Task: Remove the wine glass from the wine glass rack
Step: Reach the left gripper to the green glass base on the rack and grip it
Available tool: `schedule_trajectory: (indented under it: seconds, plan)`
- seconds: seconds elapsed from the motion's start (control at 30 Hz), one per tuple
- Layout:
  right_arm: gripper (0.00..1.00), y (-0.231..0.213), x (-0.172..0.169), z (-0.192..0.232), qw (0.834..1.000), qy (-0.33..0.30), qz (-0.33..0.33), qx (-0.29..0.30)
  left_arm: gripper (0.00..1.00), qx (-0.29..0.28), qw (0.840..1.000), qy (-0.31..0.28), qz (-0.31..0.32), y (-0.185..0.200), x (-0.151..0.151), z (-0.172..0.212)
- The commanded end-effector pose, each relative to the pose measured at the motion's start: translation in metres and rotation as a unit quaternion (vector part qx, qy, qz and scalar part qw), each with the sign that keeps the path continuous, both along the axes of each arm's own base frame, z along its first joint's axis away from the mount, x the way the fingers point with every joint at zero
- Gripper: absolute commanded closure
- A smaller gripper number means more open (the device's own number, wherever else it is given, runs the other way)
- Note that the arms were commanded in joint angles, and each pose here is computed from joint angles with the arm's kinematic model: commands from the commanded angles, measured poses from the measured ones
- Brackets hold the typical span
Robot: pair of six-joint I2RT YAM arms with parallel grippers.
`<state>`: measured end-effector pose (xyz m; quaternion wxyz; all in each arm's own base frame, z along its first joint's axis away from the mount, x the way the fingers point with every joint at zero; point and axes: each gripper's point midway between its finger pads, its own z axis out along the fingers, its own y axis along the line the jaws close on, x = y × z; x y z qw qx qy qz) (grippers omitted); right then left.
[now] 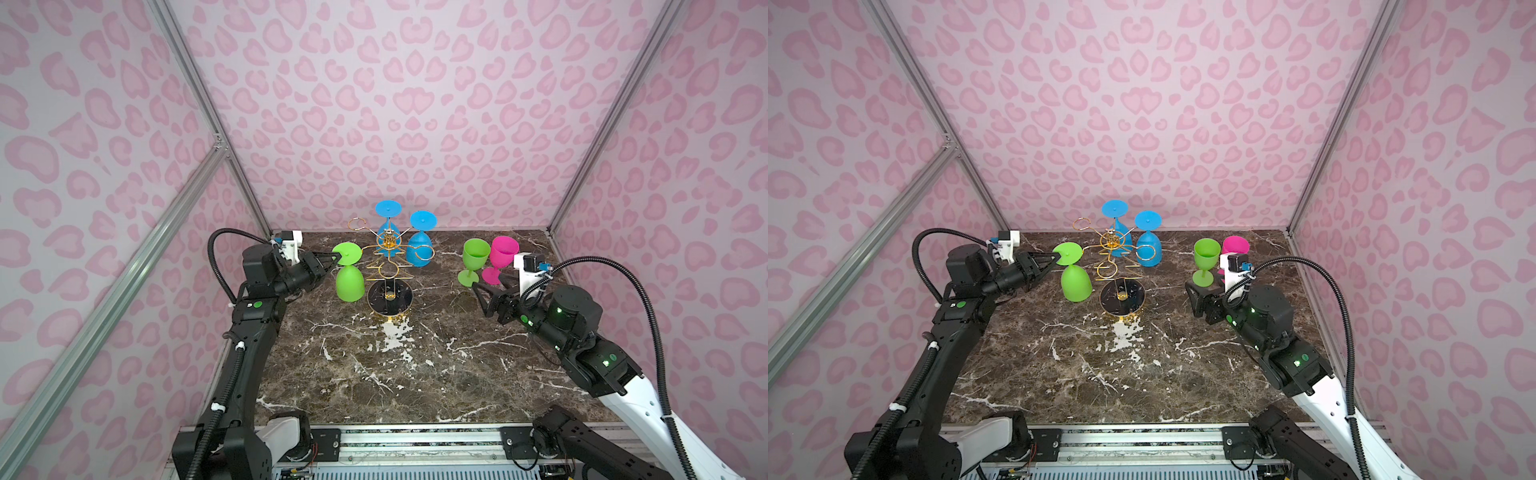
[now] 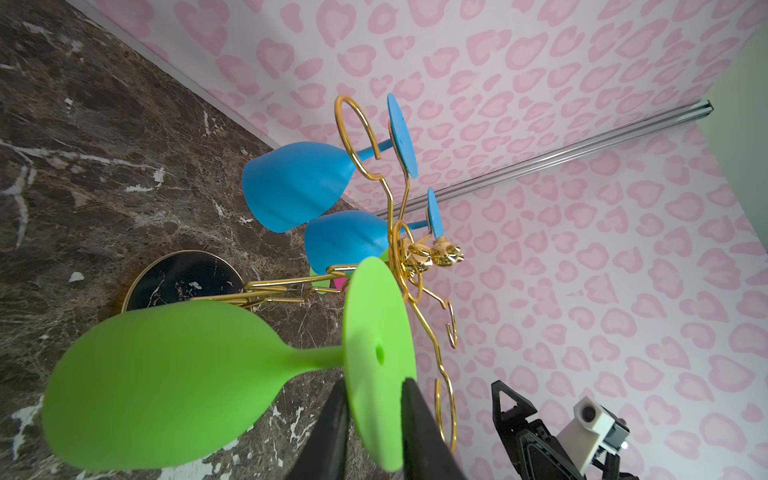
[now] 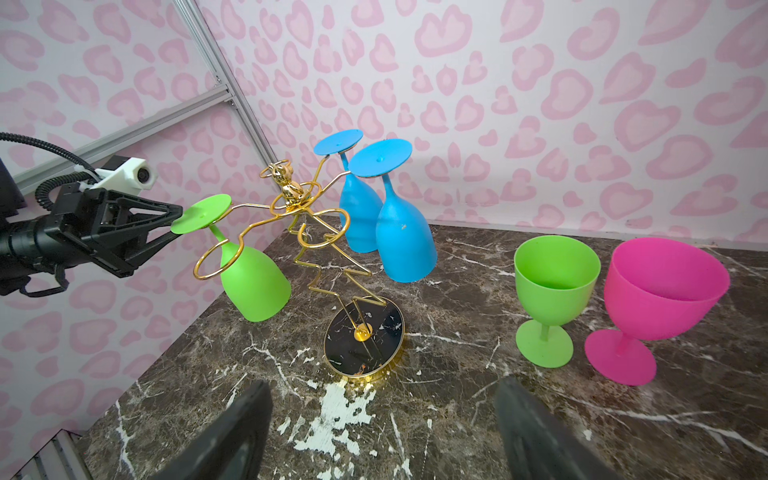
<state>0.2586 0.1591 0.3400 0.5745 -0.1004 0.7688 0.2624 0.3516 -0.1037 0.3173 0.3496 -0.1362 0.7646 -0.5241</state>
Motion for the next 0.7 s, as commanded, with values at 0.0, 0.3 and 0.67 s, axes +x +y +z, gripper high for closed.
schedule_trajectory:
  seconds: [0.0, 0.3, 0.67]
  plan:
    - [0.14, 0.0, 0.001, 0.005, 1.0, -0.01, -0.003, 0.005, 0.76, 0.005, 1.0, -0.028, -0.002, -0.001, 0.005, 0.011]
    - [0.14, 0.0, 0.002, 0.002, 1.0, -0.008, -0.003, 0.003, 0.87, 0.006, 0.999, -0.033, -0.003, -0.002, 0.005, 0.018]
    - [0.14, 0.0, 0.001, 0.001, 1.0, -0.005, -0.002, 0.005, 0.96, 0.001, 1.0, -0.031, 0.0, -0.002, 0.003, 0.022]
